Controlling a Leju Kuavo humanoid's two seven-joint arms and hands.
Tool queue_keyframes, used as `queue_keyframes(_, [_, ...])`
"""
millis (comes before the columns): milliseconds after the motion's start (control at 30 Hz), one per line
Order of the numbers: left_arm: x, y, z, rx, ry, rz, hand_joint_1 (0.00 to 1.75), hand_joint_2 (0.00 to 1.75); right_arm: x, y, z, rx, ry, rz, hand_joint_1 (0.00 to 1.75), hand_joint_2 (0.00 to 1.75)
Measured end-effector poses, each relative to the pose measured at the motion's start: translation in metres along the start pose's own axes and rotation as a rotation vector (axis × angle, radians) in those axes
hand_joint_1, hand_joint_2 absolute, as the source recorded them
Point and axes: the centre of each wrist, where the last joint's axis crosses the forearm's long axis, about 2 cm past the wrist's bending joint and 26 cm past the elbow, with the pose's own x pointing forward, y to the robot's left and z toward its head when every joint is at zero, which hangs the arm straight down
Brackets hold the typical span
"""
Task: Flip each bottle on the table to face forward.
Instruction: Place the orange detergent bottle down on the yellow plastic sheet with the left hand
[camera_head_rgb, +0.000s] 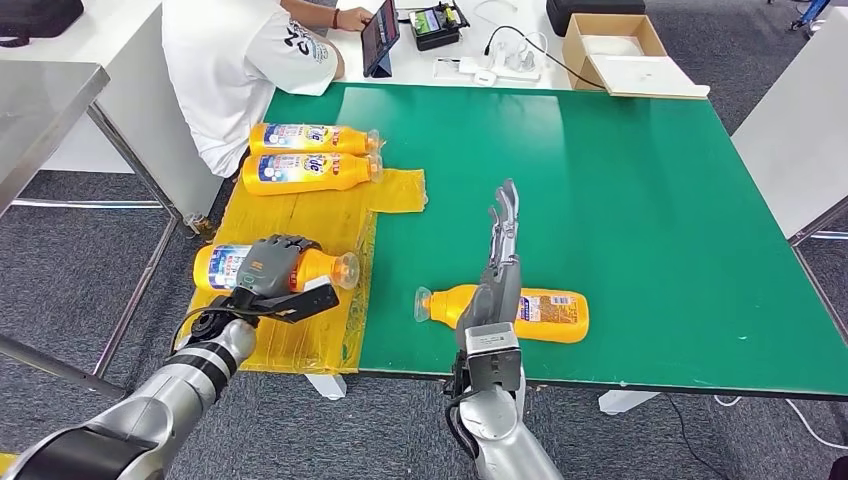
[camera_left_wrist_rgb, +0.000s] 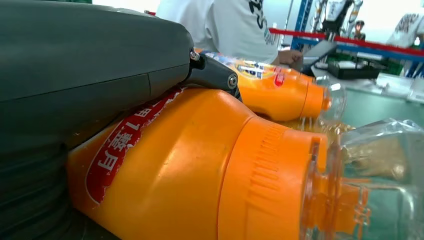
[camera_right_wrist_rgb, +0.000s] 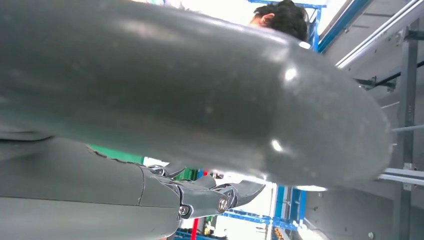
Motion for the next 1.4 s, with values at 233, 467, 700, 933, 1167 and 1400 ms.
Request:
queue_keyframes(233, [-0.008,0.000,0.003,-0.043,0.013,-0.008,1.75,1.75,0.001,0.001,0.000,0.007,-0.001,-0.007,0.00,0.00])
queue_keyframes(467, [-0.013,0.001,0.003,-0.114,0.009,-0.001,0.22,1.75,0.000,0.002,0.000,0.029,0.006,-0.032,0.00,0.00])
queue_keyframes(700, [-0.016,0.001,0.002,-0.209,0.017,0.057,0.00,0.00,-0.002,0.004,0.004,0.064,0.027,-0.056,0.00,0.00])
queue_keyframes(933, [-0.018,0.000,0.004,-0.230,0.019,0.116,0.00,0.00,-0.005,0.005,0.007,0.085,0.045,-0.065,0.00,0.00])
queue_keyframes(1167, [-0.022,-0.002,0.007,-0.272,-0.033,0.348,0.00,0.00,-0.009,0.006,0.009,0.111,0.062,-0.073,0.00,0.00])
queue_keyframes(1400, [-0.026,-0.004,0.010,-0.272,-0.046,0.474,0.00,0.00,-0.013,0.007,0.011,0.124,0.074,-0.070,0.00,0.00])
